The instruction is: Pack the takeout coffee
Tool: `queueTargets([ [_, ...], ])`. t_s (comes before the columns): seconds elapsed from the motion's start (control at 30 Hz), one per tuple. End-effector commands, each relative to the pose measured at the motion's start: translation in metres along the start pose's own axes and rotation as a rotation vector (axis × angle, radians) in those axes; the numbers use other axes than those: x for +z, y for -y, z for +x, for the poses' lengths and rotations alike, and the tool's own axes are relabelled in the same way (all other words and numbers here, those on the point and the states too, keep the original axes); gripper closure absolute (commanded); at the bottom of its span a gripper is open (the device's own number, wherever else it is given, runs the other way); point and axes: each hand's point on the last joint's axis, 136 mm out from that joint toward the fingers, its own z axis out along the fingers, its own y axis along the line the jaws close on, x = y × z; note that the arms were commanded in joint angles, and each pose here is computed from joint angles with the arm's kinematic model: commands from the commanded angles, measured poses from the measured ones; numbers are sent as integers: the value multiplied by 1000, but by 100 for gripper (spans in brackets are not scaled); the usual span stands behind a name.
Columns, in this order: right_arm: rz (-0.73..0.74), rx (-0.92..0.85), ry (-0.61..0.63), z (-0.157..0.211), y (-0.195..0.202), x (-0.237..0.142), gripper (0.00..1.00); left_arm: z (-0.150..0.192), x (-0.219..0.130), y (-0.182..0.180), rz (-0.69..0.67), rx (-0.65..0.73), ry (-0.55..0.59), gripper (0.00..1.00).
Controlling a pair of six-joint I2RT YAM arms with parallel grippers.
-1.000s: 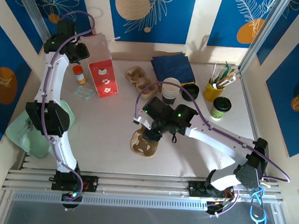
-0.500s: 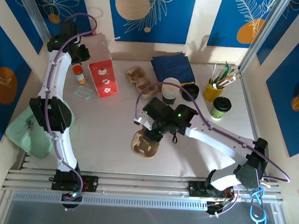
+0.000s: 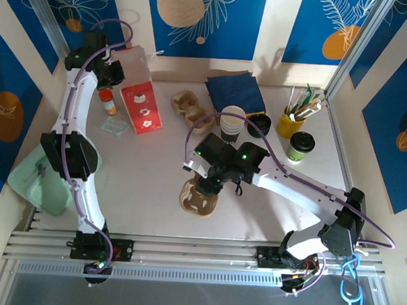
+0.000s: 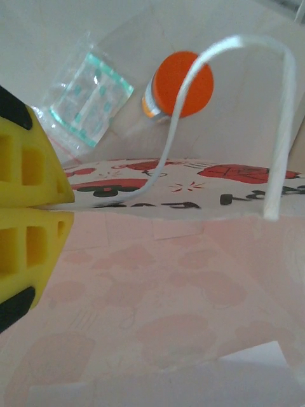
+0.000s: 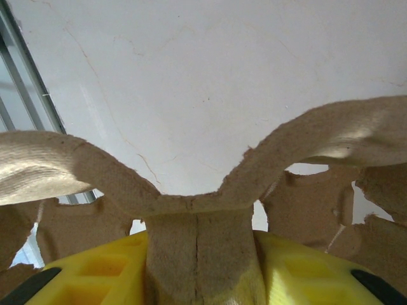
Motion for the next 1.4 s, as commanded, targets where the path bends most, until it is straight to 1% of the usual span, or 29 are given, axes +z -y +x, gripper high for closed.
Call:
queueTargets([
  [0.0,-53,-12,57,-3,-14,-21,60,27,-32,25,87,-1,-71,98],
  [0.13,-71,-12,68,-1,-17,-30,60,56,-45,39,136,4,-111,98],
  [0.4,-82,-1,84,2,-21,-51,60,110,-87,60,143,91,-141,98],
  [0.67,-155,-17,136,-1,-37,-84,60,160,-124,64,192,114,-157,98],
  [0.8,-176,-22,169,-6,-43,-105,60,181,-141,66,244,106,-154,98],
  [1.07,-196,-57,238,-19,-51,-141,60,224,-160,64,335,97,-188,100],
  [1.2,-202,-83,271,-28,-54,-156,60,242,-165,71,408,106,-212,100],
  [1.37,-190,-109,316,-42,-53,-177,61,256,-172,81,480,137,-217,100],
])
